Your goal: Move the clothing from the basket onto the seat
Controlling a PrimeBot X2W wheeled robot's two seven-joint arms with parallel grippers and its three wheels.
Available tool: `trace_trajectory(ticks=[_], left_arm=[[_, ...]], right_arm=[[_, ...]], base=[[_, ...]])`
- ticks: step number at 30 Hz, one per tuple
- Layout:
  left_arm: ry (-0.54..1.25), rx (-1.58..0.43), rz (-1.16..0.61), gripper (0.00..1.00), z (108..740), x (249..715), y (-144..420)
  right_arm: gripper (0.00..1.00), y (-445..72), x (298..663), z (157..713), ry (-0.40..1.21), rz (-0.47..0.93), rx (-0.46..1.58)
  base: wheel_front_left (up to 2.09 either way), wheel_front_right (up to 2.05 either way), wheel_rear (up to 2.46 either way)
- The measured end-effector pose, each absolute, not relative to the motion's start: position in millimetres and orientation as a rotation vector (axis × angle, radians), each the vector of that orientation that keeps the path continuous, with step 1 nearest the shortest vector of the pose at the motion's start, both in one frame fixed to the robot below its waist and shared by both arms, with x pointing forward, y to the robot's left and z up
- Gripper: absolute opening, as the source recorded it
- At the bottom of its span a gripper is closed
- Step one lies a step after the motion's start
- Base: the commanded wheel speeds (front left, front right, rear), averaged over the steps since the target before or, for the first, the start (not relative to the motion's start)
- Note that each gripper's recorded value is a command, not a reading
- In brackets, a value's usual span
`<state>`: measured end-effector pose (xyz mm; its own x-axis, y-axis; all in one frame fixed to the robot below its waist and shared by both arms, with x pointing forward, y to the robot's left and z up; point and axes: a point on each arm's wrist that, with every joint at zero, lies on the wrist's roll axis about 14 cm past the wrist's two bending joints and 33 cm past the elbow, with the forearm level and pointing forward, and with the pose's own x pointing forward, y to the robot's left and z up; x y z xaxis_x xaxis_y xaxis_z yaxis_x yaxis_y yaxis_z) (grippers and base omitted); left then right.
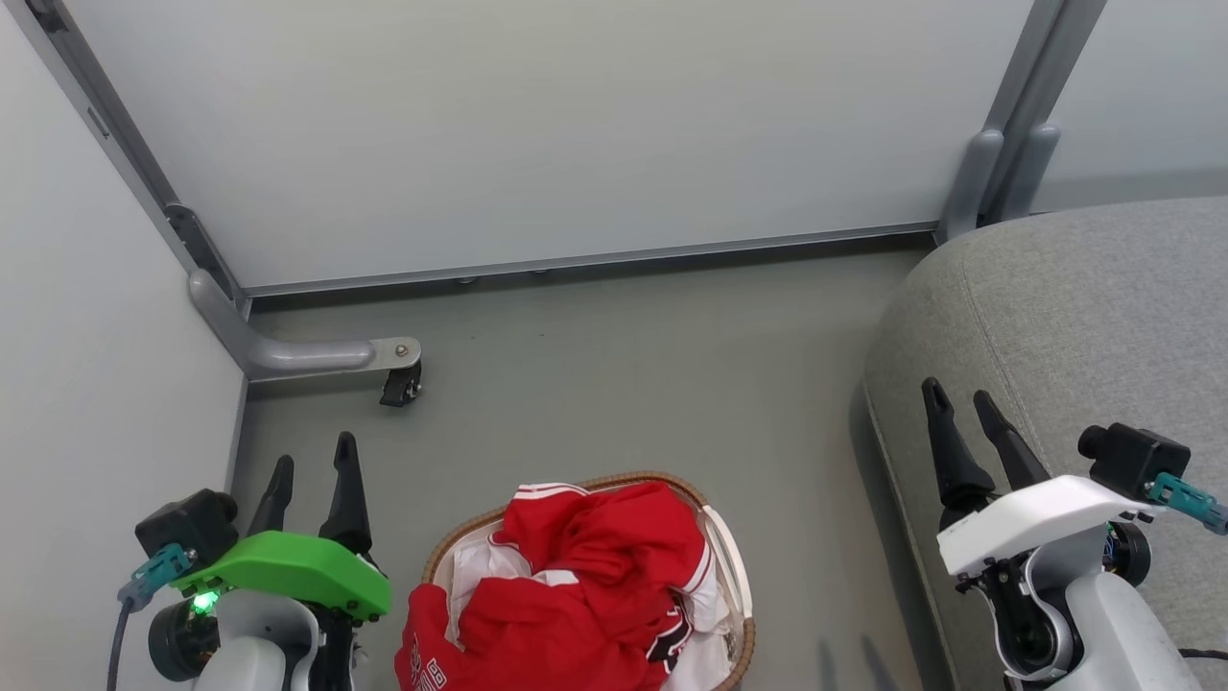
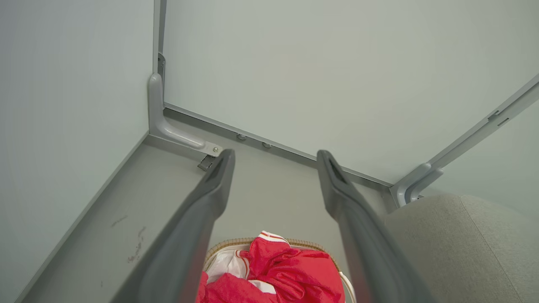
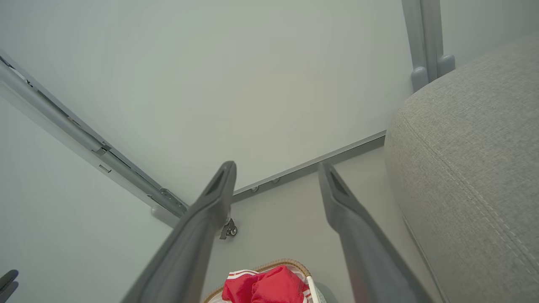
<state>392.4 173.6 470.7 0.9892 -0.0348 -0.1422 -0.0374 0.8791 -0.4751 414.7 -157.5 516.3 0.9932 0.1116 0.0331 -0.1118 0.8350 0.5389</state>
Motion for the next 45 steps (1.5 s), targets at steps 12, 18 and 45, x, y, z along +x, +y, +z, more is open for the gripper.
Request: trace_trajectory(ticks=[12, 18, 45], left_arm=[[0.136, -0.345, -0.022, 1.00, 470, 393, 169], [0.128, -0.283, -0.023, 1.00, 470, 393, 169], [0.135, -0.129, -0.050, 1.00, 452, 386, 165]], right_arm=[[1.00, -153, 414, 514, -0.011, 0.134, 0.430], [1.00, -152, 413, 510, -0.009, 0.135, 0.373], [1.00, -144, 416, 504, -0.027, 0.164, 0.144]], base=[[0.00, 0.00, 0.00], [0.00, 0.00, 0.00], [0.00, 0.00, 0.00]])
